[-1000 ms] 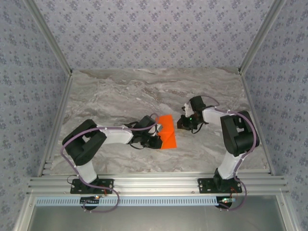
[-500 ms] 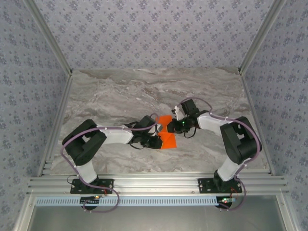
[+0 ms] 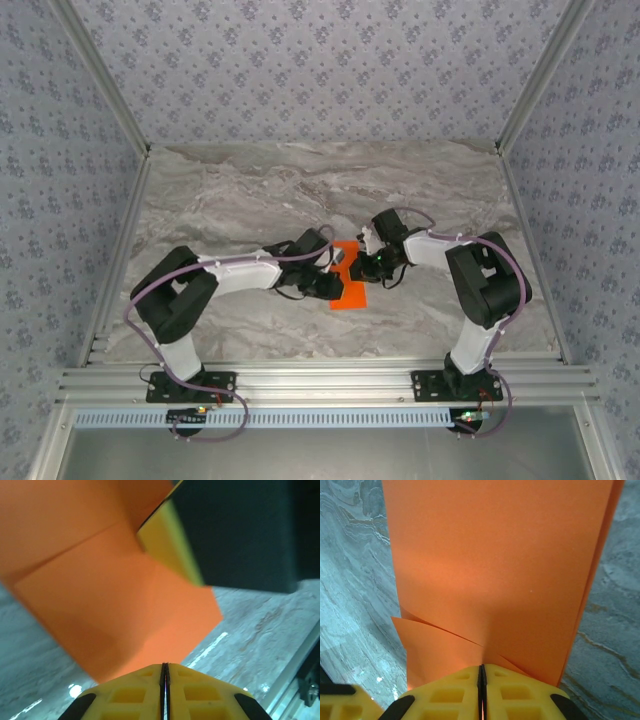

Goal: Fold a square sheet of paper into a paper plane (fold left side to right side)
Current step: First fold the triangle in half at the center of the table.

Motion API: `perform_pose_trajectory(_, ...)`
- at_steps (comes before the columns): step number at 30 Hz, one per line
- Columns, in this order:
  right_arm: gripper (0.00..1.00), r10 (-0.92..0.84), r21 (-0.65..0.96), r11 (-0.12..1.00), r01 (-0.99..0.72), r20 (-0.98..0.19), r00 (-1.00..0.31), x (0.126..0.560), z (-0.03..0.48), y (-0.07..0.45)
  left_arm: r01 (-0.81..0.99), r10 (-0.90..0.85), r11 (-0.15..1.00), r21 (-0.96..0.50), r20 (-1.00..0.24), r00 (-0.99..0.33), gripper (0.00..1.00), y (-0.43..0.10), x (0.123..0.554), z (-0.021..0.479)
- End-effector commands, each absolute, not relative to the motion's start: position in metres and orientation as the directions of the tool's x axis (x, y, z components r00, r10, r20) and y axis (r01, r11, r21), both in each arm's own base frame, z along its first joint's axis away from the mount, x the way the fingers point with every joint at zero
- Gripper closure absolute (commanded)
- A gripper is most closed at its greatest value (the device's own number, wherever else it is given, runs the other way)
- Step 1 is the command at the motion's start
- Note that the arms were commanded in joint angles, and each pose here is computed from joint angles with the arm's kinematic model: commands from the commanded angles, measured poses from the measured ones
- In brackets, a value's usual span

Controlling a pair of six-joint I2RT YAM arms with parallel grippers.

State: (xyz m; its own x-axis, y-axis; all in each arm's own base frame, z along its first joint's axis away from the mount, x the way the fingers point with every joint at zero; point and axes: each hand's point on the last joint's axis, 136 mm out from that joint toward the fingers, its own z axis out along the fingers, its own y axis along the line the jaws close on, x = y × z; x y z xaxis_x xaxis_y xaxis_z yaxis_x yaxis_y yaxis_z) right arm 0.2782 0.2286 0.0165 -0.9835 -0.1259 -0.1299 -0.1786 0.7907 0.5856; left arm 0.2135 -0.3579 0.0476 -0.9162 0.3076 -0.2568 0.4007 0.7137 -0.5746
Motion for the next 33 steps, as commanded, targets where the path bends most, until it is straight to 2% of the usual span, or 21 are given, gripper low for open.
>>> perform_pose_trajectory(1, 0.88, -0.131, 0.527, 0.836, -0.157, -0.086, -0.988, 0.273, 0.003, 0.217, 0.424, 0.358, 0.703, -0.571, -0.231, -0.905, 0.89, -0.365, 0.211, 0.042)
perform_pose_trajectory(11, 0.88, -0.136, 0.519, 0.84, -0.16, -0.084, -0.987, 0.27, 0.003, 0.215, 0.412, 0.382, 0.736, -0.537, -0.173, -0.908, 0.9, -0.362, 0.208, 0.013)
perform_pose_trajectory(24, 0.88, -0.138, 0.504, 0.849, -0.16, -0.082, -0.987, 0.271, 0.001, 0.212, 0.367, 0.367, 0.78, -0.507, -0.105, -0.924, 0.9, -0.32, 0.169, 0.001)
perform_pose_trajectory(31, 0.86, -0.135, 0.551, 0.814, -0.186, -0.133, -0.982, 0.278, 0.019, 0.222, 0.365, 0.333, 0.77, -0.524, -0.158, -0.93, 0.9, -0.312, 0.171, 0.023)
perform_pose_trajectory(33, 0.84, -0.125, 0.573, 0.792, -0.209, -0.184, -0.975, 0.284, 0.035, 0.227, 0.36, 0.303, 0.758, -0.544, -0.196, -0.933, 0.85, -0.314, 0.182, 0.037)
